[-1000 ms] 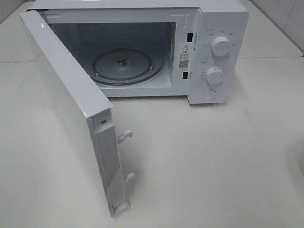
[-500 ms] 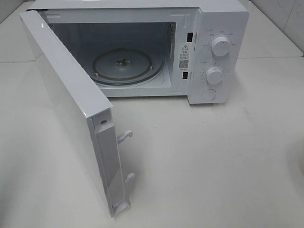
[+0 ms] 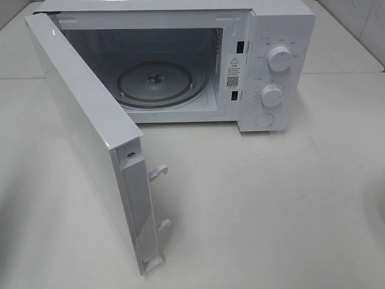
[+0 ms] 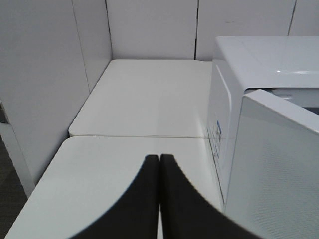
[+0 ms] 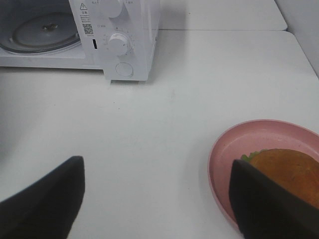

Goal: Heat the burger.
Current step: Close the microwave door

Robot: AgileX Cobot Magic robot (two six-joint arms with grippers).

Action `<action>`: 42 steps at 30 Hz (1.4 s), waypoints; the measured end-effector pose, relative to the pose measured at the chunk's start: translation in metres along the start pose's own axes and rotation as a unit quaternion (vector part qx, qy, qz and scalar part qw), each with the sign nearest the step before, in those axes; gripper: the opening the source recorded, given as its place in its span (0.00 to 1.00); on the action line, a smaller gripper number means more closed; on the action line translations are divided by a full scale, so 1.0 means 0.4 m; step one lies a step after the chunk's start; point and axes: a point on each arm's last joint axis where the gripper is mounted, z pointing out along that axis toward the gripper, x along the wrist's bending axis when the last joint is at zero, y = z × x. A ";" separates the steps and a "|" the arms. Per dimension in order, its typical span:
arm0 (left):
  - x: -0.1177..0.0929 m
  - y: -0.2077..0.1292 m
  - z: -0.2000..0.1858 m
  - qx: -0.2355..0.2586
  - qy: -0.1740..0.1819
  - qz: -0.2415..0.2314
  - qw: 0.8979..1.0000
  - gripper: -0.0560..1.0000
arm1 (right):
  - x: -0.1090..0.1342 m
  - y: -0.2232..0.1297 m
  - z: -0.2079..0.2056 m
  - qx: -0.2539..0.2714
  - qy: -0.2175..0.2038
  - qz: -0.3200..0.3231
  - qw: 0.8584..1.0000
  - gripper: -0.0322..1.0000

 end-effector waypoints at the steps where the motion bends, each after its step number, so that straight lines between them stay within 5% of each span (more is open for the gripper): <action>1: 0.004 -0.028 0.018 -0.007 0.009 -0.004 1.000 0.05 | 0.000 0.000 0.000 0.000 0.000 0.000 1.000 0.77; 10: 0.007 -0.097 0.088 -0.036 0.018 -0.023 0.999 0.05 | 0.000 0.000 0.000 0.000 0.000 0.000 1.000 0.77; 15: -0.013 -0.113 0.128 -0.042 -0.025 -0.005 0.999 0.05 | 0.000 0.000 0.000 0.000 0.000 0.000 1.000 0.77; 17: -0.043 -0.139 0.161 -0.033 -0.089 0.014 0.995 0.05 | 0.000 0.000 0.000 0.000 0.000 0.000 1.000 0.77; 20: -0.050 -0.147 0.168 -0.029 -0.103 0.018 0.994 0.05 | 0.000 0.000 0.000 0.000 0.000 0.000 1.000 0.77; 22: -0.069 -0.176 0.196 -0.016 -0.146 0.028 0.989 0.05 | 0.000 0.000 0.000 0.000 0.000 0.000 1.000 0.77; 29: -0.099 -0.187 0.255 -0.001 -0.184 0.022 0.983 0.05 | 0.000 0.000 0.000 0.000 0.000 0.000 1.000 0.77; 33: -0.160 -0.191 0.298 0.006 -0.231 0.043 0.972 0.05 | 0.000 0.000 0.000 0.000 0.000 0.000 1.000 0.77; 42: -0.215 -0.217 0.355 0.032 -0.252 0.042 0.966 0.05 | 0.000 0.000 0.000 0.000 0.000 0.000 1.000 0.77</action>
